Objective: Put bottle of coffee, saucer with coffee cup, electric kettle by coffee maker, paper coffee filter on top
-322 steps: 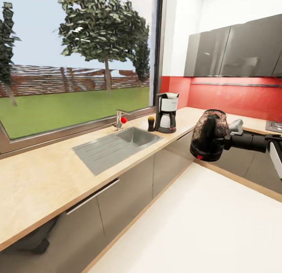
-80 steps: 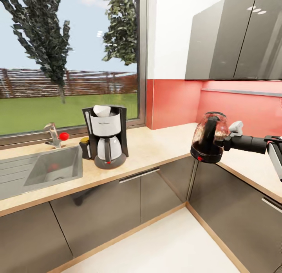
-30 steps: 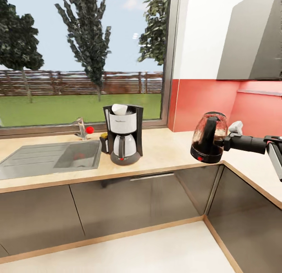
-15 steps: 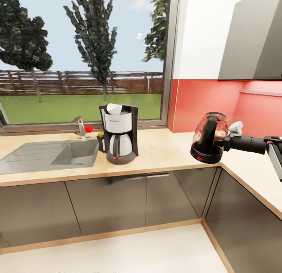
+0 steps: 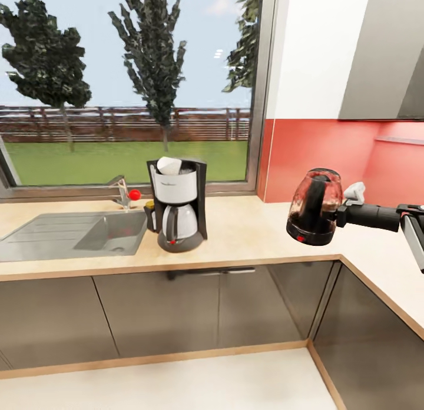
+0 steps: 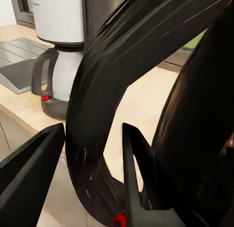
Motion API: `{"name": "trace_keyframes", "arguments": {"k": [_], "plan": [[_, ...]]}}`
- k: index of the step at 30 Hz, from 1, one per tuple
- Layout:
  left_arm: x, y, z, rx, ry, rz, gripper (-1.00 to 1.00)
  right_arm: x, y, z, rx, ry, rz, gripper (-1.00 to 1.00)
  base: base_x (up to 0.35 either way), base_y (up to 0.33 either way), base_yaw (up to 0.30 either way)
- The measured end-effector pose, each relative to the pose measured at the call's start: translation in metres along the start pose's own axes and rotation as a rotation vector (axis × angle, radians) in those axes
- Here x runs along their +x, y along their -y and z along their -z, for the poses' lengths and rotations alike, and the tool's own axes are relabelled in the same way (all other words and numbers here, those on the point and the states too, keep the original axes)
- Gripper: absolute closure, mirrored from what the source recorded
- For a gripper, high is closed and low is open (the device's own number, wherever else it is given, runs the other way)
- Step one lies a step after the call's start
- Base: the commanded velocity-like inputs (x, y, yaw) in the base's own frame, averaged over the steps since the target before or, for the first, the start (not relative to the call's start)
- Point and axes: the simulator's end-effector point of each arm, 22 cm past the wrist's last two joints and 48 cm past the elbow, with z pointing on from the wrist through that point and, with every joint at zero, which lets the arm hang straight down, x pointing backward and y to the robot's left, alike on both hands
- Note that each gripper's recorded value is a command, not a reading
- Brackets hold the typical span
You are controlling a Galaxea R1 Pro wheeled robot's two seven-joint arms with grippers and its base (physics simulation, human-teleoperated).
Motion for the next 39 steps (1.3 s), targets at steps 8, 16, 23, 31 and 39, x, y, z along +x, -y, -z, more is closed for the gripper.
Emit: {"name": "trace_keyframes", "arguments": {"k": [8,16,23,31,39], "plan": [[0.000,0.000,0.000,0.000,0.000,0.000,-1.00,0.001,0.000,-0.001,-0.001,-0.002,-0.002,1.00,0.052,-0.010,0.094],[0.000,0.000,0.000,0.001,0.000,0.000,-1.00,0.001,0.000,-0.001,0.000,-0.002,-0.001,1.00,0.001,0.000,0.008],[0.000,0.000,-0.001,0.001,0.001,-0.001,-1.00,0.002,-0.001,-0.003,-0.002,-0.001,-0.002,1.00,0.000,0.000,0.000],[0.003,-0.006,-0.010,0.001,0.001,-0.001,-1.00,0.013,-0.001,-0.007,0.001,0.000,-0.003,1.00,0.000,0.000,0.000],[0.005,-0.009,-0.015,0.001,0.001,-0.001,-1.00,0.028,0.004,-0.009,0.004,-0.010,-0.031,1.00,0.000,0.000,0.000]]}}
